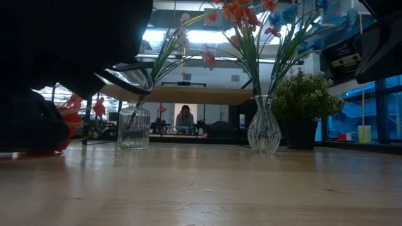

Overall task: Pick and place flowers into a vace then onto a shelf
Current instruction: Put the red flowers into the left transparent vase

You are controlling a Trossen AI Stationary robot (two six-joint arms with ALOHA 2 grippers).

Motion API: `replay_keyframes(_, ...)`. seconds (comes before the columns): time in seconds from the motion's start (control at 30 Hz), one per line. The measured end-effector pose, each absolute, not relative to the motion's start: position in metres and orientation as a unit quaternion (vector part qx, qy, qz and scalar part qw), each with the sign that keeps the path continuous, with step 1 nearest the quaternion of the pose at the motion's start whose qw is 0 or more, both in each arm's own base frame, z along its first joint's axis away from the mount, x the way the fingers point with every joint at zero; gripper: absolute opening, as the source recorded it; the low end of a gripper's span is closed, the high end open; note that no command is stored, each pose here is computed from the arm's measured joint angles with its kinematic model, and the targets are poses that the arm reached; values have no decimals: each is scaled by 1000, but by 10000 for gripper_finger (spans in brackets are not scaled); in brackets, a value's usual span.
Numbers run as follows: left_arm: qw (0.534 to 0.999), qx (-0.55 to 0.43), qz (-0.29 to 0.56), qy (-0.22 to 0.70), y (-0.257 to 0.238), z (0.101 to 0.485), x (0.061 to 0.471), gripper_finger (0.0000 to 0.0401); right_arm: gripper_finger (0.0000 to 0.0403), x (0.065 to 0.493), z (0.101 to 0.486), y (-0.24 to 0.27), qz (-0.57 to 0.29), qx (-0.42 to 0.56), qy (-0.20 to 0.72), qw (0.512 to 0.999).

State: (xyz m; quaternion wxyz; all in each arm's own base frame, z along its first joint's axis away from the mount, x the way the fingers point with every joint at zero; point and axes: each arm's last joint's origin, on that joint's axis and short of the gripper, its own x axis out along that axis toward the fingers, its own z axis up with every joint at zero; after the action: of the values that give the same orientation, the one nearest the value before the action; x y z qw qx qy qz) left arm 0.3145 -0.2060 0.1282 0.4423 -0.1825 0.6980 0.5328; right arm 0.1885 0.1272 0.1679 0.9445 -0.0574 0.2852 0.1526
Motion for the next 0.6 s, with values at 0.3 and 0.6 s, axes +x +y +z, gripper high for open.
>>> replay_keyframes(0.3, 458, -167, 522, 700, -198, 128, 319, 153, 0, 189, 168, 127, 153, -57, 285, 945)
replay_keyframes(0.6, 455, -163, 508, 713, -195, 128, 321, 145, 0, 188, 168, 127, 153, -58, 286, 944)
